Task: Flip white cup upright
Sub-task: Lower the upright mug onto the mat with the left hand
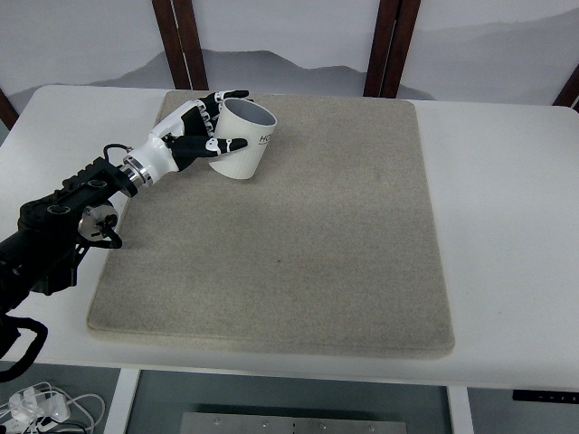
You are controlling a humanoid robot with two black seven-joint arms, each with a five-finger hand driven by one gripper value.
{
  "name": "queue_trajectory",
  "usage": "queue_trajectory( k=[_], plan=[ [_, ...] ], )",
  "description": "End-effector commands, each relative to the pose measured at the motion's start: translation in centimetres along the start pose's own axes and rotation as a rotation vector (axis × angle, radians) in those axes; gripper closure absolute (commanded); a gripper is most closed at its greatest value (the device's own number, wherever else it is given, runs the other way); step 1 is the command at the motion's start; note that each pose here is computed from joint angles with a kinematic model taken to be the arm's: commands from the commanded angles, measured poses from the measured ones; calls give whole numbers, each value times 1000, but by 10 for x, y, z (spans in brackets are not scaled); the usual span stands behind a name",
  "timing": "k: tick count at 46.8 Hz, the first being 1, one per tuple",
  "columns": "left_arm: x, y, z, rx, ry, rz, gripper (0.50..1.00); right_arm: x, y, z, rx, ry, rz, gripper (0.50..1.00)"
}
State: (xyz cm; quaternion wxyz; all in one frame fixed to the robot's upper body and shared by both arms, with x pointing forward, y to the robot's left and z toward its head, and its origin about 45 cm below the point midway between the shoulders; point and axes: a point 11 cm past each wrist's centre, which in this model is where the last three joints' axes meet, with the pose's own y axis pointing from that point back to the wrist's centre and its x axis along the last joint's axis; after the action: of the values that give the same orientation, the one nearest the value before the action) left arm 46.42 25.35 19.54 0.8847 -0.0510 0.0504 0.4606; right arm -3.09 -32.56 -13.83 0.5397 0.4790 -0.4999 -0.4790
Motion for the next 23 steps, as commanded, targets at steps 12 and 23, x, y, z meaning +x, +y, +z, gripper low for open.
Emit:
queue_trajectory(
  k=[12,23],
  plan=[
    [-13,-8,-6,-1,19,-22,705,0,0,0,0,-1,-1,548],
    [-20,-11,-9,0,28,-35,630,0,0,0,0,1,-1,548]
  ],
)
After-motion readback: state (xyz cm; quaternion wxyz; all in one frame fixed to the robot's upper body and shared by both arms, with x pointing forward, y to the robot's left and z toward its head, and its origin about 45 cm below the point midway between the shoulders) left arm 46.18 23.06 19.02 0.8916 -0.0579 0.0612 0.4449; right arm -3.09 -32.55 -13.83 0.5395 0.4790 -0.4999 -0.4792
